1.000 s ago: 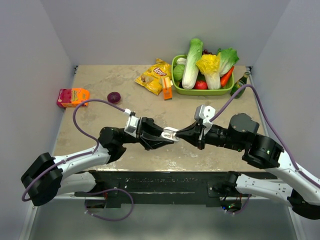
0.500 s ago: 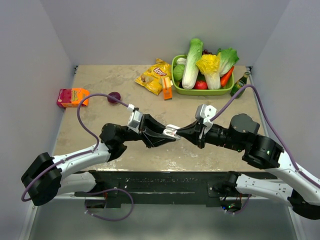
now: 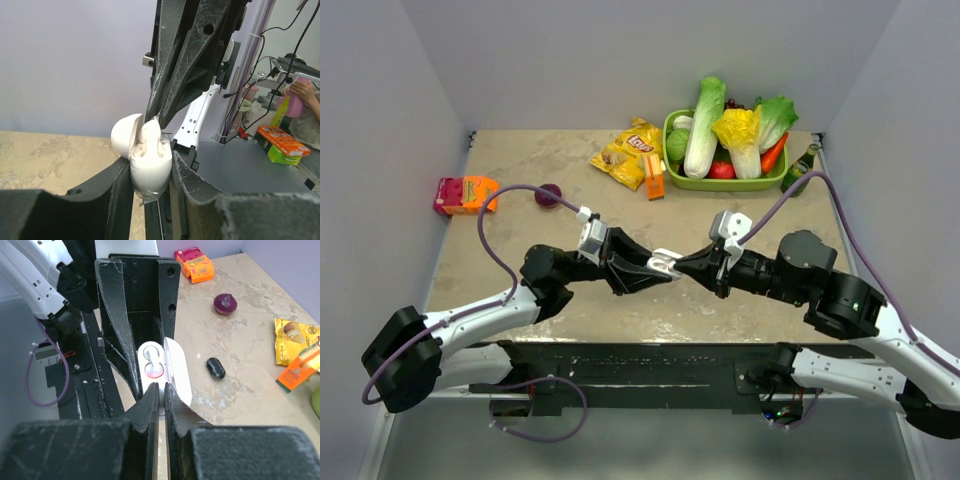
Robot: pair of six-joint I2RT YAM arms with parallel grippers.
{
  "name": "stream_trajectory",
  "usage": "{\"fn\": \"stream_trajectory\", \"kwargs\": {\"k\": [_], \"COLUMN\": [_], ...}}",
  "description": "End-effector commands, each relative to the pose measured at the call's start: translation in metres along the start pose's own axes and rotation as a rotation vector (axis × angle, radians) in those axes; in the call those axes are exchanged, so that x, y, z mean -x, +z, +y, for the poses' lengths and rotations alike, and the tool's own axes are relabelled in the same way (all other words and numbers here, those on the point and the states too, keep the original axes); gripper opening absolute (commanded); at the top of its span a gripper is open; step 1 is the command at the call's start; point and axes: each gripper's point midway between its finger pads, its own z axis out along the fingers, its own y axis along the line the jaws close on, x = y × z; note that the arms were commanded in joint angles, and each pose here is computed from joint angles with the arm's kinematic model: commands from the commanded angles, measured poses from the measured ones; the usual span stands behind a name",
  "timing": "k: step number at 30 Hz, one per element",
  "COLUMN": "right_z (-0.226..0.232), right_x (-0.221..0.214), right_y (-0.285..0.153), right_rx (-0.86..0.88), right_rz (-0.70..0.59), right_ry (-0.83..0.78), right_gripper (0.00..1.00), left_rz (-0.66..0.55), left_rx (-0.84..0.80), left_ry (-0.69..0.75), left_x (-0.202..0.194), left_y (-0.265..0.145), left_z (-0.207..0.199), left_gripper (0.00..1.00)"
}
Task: Insert the wireless bluetooth earbuds into the charging case
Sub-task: Place the earbud in the charging case.
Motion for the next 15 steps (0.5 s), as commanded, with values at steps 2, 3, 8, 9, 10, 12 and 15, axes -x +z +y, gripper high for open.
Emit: {"fn": "stream_trajectory", "kwargs": {"k": [2, 3, 8, 9, 10, 12, 15], "right_z": [-0.004, -0.0053, -0.002, -0.0002, 0.0004, 0.0007, 0.0003], "right_x": [-0.0307, -0.0298, -0.031, -0.0319, -0.0336, -0.0332, -0.0334], "right_y": [0.0024, 0.0013, 0.0034, 0.0046, 0.0064, 0.0065, 0.0047], "right_rx": [-0.025, -0.033, -0.012, -0.001, 0.002, 0.004, 0.001], "right_rz": [0.097, 0.094, 0.103, 0.107, 0.113, 0.111, 0.113], "right_ry": [-0.002, -0.003, -0.002, -0.001, 0.001, 0.003, 0.003], "right_gripper": [0.0, 0.0, 0.0, 0.0, 0.0, 0.0, 0.0], "left_rz": [-0.139, -0.14, -0.143, -0.145, -0.146, -0.148, -0.15], "left_rx": [-0.092, -0.093, -0.1, -0.1, -0.101, -0.105, -0.106], "left_ry": [0.131, 0.131, 0.133, 0.135, 0.135, 0.139, 0.147], "left_x": [0.0577, 0.0578, 0.0558, 0.056, 0.0568, 0.057, 0.058], "left_y": [0.0087, 0.0084, 0.0065, 0.0066, 0.0068, 0.0061, 0.0046], "left_z": [-0.0279, -0.0283, -0.0302, -0.0298, -0.0302, -0.0315, -0.033], "left_gripper": [0.0, 0.0, 0.0, 0.0, 0.0, 0.0, 0.0]}}
